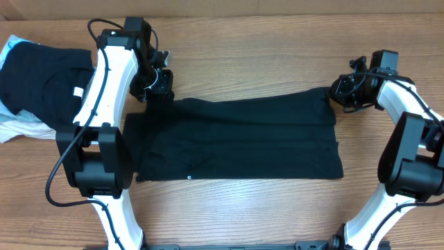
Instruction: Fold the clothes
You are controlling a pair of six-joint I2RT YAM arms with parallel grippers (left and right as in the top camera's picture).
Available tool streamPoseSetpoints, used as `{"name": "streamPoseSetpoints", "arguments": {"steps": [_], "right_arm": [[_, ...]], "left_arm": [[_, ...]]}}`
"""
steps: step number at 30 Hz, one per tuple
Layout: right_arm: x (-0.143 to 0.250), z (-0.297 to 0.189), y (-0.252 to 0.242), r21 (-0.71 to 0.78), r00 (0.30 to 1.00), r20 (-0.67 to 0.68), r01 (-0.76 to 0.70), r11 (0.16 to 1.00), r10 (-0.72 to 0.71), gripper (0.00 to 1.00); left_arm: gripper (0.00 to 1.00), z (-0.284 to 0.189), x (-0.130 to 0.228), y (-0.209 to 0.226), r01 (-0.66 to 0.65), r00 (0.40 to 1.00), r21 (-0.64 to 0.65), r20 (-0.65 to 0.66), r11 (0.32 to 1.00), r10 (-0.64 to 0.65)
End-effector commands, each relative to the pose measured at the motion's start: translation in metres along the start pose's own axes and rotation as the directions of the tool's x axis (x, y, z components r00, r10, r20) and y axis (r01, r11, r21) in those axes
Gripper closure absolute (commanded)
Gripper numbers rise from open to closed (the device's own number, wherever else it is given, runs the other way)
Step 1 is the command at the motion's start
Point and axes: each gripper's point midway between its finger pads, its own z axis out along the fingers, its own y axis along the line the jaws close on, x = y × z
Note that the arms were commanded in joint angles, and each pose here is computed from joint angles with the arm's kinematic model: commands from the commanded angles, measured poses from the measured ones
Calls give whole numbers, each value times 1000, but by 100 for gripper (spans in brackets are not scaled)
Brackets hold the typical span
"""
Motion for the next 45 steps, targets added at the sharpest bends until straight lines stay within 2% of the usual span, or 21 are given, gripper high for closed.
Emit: {"name": "streamPoseSetpoints", "arguments": {"steps": [1, 9, 16, 21, 28, 32, 45], "right_arm": [[-8, -12, 10, -22, 1000, 21, 16, 1000, -16, 94], [-22, -23, 36, -143, 998, 49, 45, 989, -39, 96], [-61, -87, 74, -157, 985, 151, 111, 981, -87, 96], [-72, -122, 92, -147, 971, 211, 145, 978, -113, 96], [-75, -115, 78, -83, 972, 212, 126, 989, -106, 94], [-75, -111, 76, -80, 973, 206, 121, 989, -102, 92], [-66, -79, 68, -69, 986, 137, 102, 992, -92, 91]], "left_arm": [[96, -16, -6, -9, -9, 999, 12, 49, 1000, 9], [96, -17, -8, -7, -13, 998, 3, 58, 1000, 13], [96, -41, -15, -6, -4, 995, -1, 96, 1000, 4], [96, -50, -18, -7, -15, 994, -5, 113, 1000, 15], [96, -53, -39, 7, -26, 980, -92, 192, 995, 43], [96, -55, -52, 7, -32, 970, -95, 238, 995, 54], [96, -48, -59, 7, -37, 965, -94, 256, 995, 60]]}}
